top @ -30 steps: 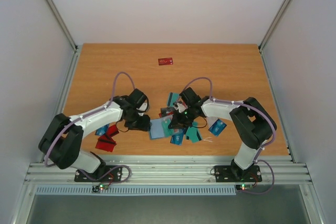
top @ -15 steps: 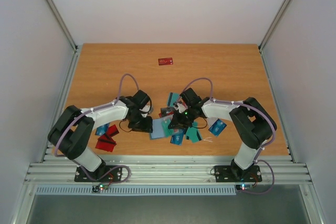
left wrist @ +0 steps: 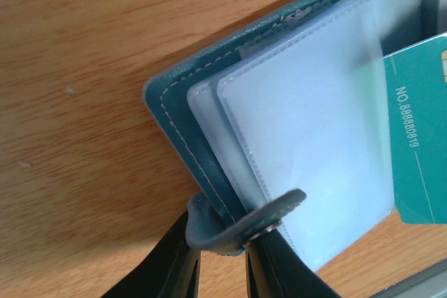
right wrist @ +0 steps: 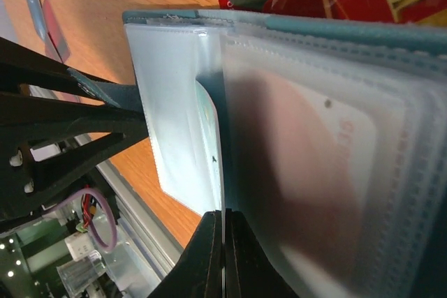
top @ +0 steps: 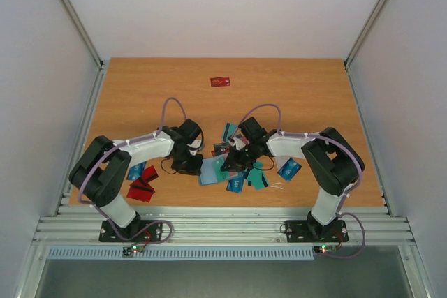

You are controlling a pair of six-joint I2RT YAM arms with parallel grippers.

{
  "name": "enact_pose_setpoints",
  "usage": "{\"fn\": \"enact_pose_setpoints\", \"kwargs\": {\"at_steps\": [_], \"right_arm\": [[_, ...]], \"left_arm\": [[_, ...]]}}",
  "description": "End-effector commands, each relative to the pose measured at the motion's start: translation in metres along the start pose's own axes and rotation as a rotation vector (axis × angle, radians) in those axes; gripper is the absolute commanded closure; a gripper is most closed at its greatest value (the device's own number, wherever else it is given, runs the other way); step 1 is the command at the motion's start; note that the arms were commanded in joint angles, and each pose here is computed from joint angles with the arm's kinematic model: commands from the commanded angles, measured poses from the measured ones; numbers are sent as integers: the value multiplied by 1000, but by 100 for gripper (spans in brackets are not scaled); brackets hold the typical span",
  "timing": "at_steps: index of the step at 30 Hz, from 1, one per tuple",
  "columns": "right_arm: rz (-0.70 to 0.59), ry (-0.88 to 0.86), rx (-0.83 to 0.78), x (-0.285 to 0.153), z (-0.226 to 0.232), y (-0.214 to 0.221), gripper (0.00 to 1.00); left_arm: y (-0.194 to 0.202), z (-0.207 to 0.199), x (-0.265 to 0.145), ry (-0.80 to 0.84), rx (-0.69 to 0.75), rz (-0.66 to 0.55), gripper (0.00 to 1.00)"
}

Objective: Put the credit cards into the card holder

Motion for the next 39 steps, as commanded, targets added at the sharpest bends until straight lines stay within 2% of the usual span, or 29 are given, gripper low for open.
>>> {"fn": "enact_pose_setpoints", "kwargs": {"at_steps": [1,27,39], "right_arm": [[13,-16,-28,8,1,-6,99],[-31,-24,-82,14,-2,-15,99],[-61,-59,-162,9,2,-11,99]], "left_arm": [[-3,5,14,-46,5,17,81],[0,8,20,-66,2,75,85],[3,10,22,-69,-9,95,86]]}}
Point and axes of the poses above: each gripper's point midway between its finger pads, its own x axis out along the fingers, its own z axis along the line the jaws close on, y = z × x, the point moved 10 cm from there along -x, back along the fingers, and after that the axes turned 4 degrees about x, right-handed, at the moved point
